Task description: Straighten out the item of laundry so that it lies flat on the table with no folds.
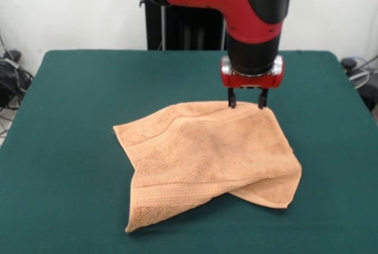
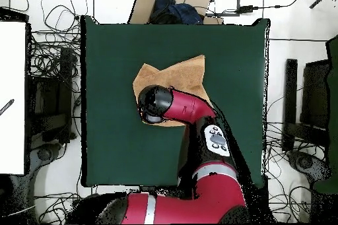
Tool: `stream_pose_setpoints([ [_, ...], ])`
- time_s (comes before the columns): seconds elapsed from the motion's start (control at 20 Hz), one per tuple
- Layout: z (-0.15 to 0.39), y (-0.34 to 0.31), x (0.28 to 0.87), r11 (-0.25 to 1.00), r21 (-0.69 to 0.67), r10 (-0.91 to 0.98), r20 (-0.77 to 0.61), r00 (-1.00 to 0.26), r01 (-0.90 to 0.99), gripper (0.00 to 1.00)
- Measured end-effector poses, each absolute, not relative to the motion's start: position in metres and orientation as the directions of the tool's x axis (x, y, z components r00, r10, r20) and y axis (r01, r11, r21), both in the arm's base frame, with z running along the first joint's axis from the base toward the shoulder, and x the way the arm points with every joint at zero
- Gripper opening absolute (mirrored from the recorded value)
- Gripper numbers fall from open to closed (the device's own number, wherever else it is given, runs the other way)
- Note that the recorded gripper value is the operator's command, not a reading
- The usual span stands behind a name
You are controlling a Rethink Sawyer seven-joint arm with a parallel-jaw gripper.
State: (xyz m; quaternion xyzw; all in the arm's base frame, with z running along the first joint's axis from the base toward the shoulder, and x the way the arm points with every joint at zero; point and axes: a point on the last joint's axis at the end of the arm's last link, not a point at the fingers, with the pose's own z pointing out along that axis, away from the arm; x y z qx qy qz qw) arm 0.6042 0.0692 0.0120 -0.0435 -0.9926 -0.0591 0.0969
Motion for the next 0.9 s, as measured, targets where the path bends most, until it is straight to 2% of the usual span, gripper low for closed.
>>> stream_pose_setpoints([
  [0.9, -0.003, 0.102, 0.56, 0.985, 0.118, 0.094, 0.231, -0.968, 0.124, 1.0],
])
